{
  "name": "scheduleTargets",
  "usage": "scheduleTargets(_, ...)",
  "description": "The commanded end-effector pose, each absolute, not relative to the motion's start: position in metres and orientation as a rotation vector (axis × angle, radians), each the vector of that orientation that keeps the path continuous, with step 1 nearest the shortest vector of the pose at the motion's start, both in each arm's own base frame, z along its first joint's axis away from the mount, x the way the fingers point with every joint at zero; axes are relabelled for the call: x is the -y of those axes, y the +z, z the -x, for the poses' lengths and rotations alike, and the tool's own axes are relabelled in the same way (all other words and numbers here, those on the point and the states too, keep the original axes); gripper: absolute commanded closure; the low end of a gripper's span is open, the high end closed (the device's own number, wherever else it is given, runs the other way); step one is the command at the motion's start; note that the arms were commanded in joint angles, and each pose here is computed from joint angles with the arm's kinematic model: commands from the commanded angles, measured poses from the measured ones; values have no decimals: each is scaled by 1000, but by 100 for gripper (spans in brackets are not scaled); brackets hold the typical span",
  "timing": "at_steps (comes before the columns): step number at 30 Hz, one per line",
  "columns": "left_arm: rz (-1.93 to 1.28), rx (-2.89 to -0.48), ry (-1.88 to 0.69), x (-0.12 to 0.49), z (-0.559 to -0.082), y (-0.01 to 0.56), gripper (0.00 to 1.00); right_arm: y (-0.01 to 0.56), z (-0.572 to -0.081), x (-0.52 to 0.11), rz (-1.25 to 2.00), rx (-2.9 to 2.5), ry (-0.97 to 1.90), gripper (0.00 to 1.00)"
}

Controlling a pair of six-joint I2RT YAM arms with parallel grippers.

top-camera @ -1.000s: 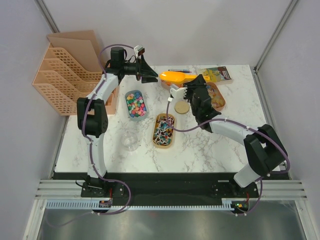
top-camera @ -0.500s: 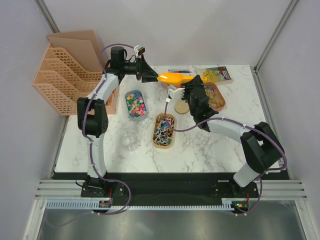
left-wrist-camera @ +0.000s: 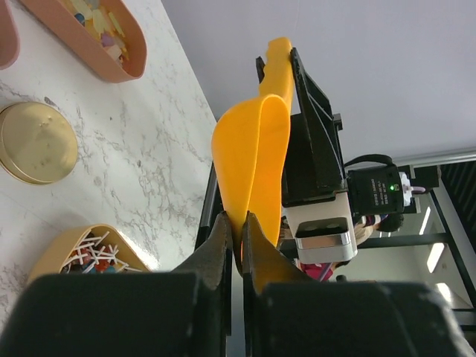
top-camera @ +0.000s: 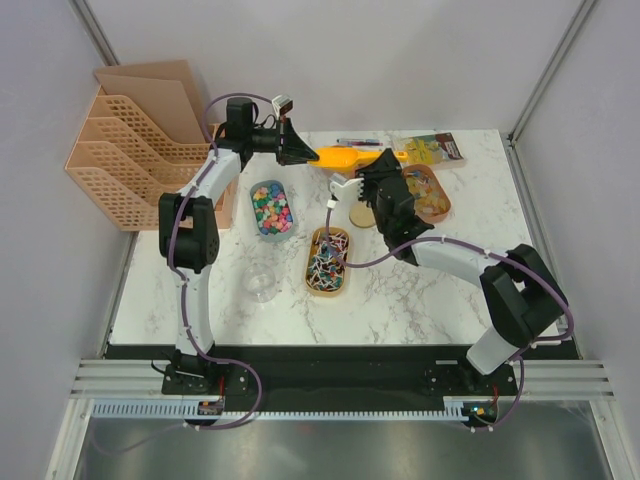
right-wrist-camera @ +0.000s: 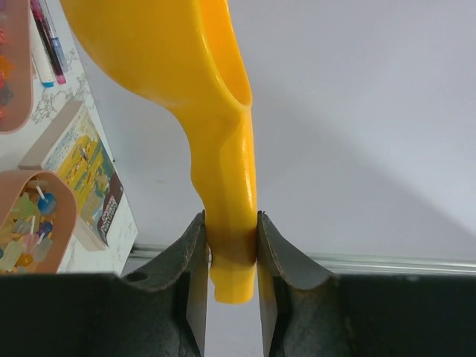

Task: Pack the candies
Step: Adjust the spatula.

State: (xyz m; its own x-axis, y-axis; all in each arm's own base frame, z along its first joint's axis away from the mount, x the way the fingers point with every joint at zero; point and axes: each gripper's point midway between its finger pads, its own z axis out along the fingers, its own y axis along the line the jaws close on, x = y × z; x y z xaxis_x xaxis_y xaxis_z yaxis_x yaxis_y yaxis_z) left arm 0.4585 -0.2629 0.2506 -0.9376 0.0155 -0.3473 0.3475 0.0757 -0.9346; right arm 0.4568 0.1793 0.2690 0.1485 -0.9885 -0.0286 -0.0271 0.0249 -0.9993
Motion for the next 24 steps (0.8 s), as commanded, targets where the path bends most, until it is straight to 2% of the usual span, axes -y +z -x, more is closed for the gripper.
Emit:
scheduleTargets(1,-479,-2039,-1959,262,-452,271,98,292,-458,-176,1177,-1140,-1059,68)
scheduleTargets(2,-485,-2035,-1956,262,-452,272,98,296,-458,-171,1149,-1159,-1059,29)
scheduleTargets(3,-489,-2031,-1948,262,-452,271,98,310,-454,-165,1102,-1171,-1028,21)
scheduleTargets(4,-489,-2031,-1949,260,-452,271,98,305,-458,-158,1189,-1246,-992,14)
scheduleTargets(5,-489,-2030,-1946,260,-453,271,98,305,-457,-156,1155,-1326,-871,2)
scheduleTargets(6,-501,-2024,-1944,259,-453,269,98,290,-451,-150,1259,-1407,-752,2)
scheduleTargets(7,-500,-2025,-1942,259,-453,268,98,316,-451,-152,1236,-1416,-672,2)
scheduleTargets(9,-545,-2008,-1948,258,-451,263,98,310,-445,-158,1276,-1502,-474,2)
scheduleTargets(12,-581,-2004,-1965,255,-446,250,98,316,-441,-159,1299,-1601,-343,2)
scheduleTargets(17,-599,-2005,-1913,248,-447,237,98,340,-423,-176,1437,-1662,41,2)
scheduleTargets(18,-585,-2022,-1881,246,-450,232,98,317,-431,-183,1468,-1728,133,2)
scheduleTargets(19,-607,-2010,-1832,245,-453,238,98,341,-424,-175,1421,-1748,187,2)
scheduleTargets(21,-628,-2052,-1696,241,-457,227,98,324,-416,-181,1472,-1795,330,2)
scheduleTargets(24,-691,-2086,-1488,234,-467,217,98,315,-406,-181,1566,-1743,343,2)
